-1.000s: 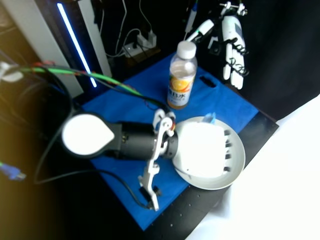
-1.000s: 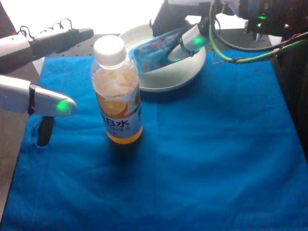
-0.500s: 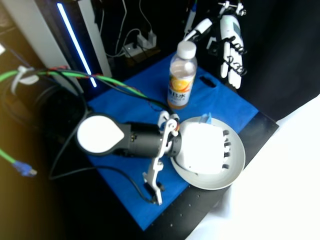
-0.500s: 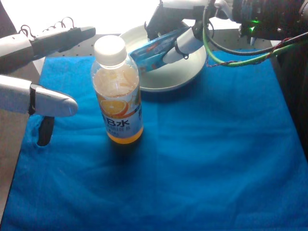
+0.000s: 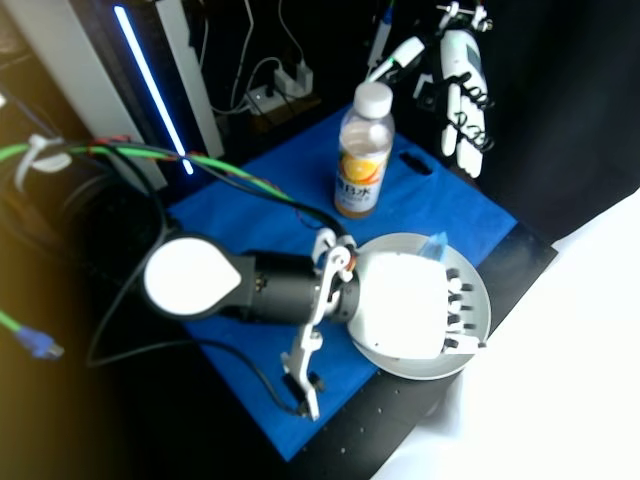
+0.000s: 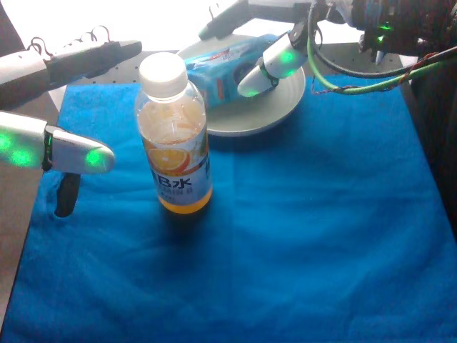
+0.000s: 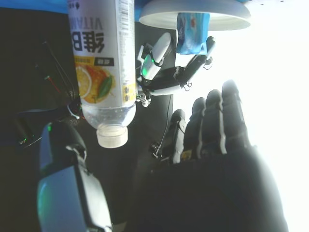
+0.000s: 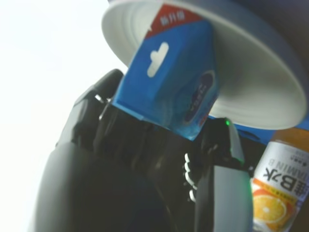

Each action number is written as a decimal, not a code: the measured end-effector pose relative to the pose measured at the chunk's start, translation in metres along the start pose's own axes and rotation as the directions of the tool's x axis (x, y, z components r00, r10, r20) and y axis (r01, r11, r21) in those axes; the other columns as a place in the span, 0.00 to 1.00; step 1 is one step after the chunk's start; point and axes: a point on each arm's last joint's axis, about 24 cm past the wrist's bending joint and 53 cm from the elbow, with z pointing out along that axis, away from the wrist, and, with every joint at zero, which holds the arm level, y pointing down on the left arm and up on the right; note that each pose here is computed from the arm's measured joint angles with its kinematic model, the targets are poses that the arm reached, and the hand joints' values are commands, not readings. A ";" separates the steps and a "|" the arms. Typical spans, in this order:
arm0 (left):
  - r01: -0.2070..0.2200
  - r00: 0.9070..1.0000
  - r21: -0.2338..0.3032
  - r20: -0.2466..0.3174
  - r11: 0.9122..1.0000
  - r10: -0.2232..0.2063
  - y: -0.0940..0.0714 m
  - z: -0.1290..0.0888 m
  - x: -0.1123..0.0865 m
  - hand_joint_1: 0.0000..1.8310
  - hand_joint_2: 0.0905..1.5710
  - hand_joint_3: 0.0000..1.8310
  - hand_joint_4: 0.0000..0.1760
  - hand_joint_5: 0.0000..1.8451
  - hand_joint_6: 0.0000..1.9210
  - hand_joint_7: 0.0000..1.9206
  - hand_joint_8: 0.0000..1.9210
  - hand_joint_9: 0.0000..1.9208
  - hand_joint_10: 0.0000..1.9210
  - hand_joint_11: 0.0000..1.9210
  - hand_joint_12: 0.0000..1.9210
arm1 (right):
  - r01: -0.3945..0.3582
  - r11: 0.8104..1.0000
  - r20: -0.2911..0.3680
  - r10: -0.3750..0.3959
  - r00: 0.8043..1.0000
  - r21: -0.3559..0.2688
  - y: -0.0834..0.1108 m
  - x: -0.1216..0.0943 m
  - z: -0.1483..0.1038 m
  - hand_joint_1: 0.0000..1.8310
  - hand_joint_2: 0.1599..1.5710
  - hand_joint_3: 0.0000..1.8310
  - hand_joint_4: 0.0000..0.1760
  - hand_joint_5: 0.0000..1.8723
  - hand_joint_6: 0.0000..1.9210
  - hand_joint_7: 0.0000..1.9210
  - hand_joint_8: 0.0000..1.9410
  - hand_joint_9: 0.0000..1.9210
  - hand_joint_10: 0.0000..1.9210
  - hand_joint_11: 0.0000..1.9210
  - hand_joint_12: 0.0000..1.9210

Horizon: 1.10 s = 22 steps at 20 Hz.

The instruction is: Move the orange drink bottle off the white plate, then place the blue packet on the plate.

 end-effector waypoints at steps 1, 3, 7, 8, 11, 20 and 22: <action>0.001 1.000 0.000 0.000 1.000 -0.001 0.000 0.000 0.000 0.31 0.47 0.00 0.67 0.00 0.00 0.00 0.00 0.00 0.00 0.02 0.04 | -0.008 1.000 0.001 0.008 1.000 -0.011 0.003 0.000 0.000 0.48 0.41 0.00 0.95 0.06 0.00 0.11 0.00 0.10 0.00 0.00 0.25; 0.003 1.000 0.000 0.000 1.000 -0.003 0.000 0.000 0.000 0.30 0.48 0.00 0.57 0.00 0.00 0.00 0.00 0.01 0.00 0.03 0.05 | -0.032 0.998 0.001 0.032 0.999 -0.047 0.010 -0.003 -0.003 0.44 0.35 0.00 1.00 0.00 0.00 0.04 0.00 0.04 0.00 0.00 0.12; -0.001 1.000 -0.013 0.010 1.000 0.001 0.002 -0.004 -0.006 0.29 0.48 0.00 0.66 0.00 0.00 0.00 0.00 0.00 0.00 0.02 0.05 | -0.090 0.989 0.029 0.094 0.995 -0.120 0.022 -0.024 -0.026 0.46 0.33 0.00 1.00 0.00 0.00 0.00 0.00 0.00 0.00 0.00 0.02; 0.005 1.000 -0.022 0.025 1.000 -0.005 0.003 -0.009 -0.012 0.28 0.47 0.00 0.61 0.00 0.00 0.00 0.00 0.02 0.01 0.04 0.06 | -0.077 0.989 0.040 0.083 0.996 -0.130 0.025 -0.032 -0.034 0.39 0.32 0.00 1.00 0.00 0.00 0.00 0.00 0.00 0.00 0.00 0.00; -0.023 0.995 -0.089 0.091 0.996 0.031 0.012 -0.039 -0.034 0.25 0.45 0.00 0.67 0.00 0.00 0.00 0.00 0.01 0.00 0.03 0.06 | 0.007 0.981 0.099 0.013 0.995 -0.191 0.056 -0.067 -0.071 0.37 0.31 0.00 1.00 0.00 0.00 0.00 0.00 0.00 0.00 0.00 0.00; -0.063 0.972 -0.015 0.224 0.998 0.065 -0.017 -0.069 -0.059 0.21 0.50 0.00 0.95 0.00 0.00 0.00 0.00 0.02 0.00 0.00 0.19 | 0.075 0.932 0.208 0.001 0.978 -0.355 0.119 -0.097 -0.148 0.47 0.30 0.00 1.00 0.00 0.00 0.00 0.00 0.00 0.00 0.00 0.00; -0.053 0.959 0.016 0.281 0.998 0.046 -0.024 -0.076 -0.068 0.21 0.52 0.00 1.00 0.00 0.00 0.00 0.00 0.01 0.00 0.00 0.16 | 0.084 0.914 0.271 0.029 0.962 -0.396 0.127 -0.110 -0.175 0.46 0.31 0.00 1.00 0.00 0.00 0.00 0.00 0.00 0.00 0.00 0.00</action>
